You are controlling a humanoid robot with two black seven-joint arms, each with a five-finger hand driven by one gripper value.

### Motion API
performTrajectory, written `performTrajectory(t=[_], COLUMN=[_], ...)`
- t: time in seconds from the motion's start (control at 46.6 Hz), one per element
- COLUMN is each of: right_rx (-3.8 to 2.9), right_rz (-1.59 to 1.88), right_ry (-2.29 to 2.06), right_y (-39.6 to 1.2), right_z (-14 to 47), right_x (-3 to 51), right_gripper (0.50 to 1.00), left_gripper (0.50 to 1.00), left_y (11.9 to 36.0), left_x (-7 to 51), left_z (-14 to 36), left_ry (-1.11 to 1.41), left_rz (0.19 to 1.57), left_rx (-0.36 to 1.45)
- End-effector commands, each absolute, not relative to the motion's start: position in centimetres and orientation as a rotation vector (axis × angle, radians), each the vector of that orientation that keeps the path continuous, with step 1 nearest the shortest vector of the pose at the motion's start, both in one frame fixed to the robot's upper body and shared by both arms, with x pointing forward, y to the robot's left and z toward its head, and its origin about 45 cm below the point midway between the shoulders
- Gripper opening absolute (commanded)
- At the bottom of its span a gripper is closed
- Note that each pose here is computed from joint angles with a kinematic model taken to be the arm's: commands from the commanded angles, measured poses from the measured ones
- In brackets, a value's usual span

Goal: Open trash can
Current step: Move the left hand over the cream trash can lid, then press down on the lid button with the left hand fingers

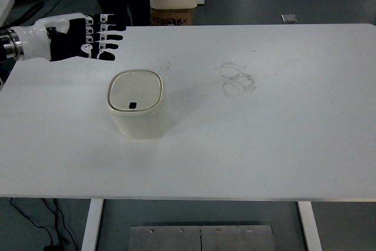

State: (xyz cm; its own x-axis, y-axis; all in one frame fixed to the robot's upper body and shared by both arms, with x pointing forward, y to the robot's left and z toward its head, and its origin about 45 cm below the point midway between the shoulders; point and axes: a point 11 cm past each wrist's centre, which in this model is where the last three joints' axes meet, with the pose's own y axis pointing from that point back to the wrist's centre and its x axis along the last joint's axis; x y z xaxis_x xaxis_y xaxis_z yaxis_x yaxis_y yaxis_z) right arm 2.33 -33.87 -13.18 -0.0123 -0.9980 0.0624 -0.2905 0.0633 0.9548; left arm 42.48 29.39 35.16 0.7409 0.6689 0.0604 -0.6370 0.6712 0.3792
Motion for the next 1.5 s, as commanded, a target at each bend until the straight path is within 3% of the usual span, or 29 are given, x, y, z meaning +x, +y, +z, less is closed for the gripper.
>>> performTrajectory(t=[0.0,0.45,0.815,1.265,1.48], right_rx=[1.372,1.372,1.372,1.372,1.372], right_rz=[-1.009,-1.009,-1.009,-1.009,-1.009], right_ry=[-1.454,-1.454,-1.454,-1.454,-1.454], right_y=[-33.9,-33.9,-33.9,-33.9,-33.9], right_z=[-13.2,-13.2,-13.2,-13.2,-13.2], right_x=[2.3,2.3,2.3,2.3,2.3], right_gripper=[0.991,0.991,0.991,0.991,0.991], left_gripper=[1.000,1.000,1.000,1.000,1.000], left_y=[28.8,26.8,27.5,25.1,25.3], left_x=[42.1,39.4,39.2,39.8,39.7], left_z=[36.0,34.6,33.3,34.6,34.2], left_ry=[0.055,-0.067,-0.103,-0.149,-0.140], left_rz=[0.680,0.445,0.407,0.369,0.365], left_rx=[0.433,0.639,0.820,0.841,0.893])
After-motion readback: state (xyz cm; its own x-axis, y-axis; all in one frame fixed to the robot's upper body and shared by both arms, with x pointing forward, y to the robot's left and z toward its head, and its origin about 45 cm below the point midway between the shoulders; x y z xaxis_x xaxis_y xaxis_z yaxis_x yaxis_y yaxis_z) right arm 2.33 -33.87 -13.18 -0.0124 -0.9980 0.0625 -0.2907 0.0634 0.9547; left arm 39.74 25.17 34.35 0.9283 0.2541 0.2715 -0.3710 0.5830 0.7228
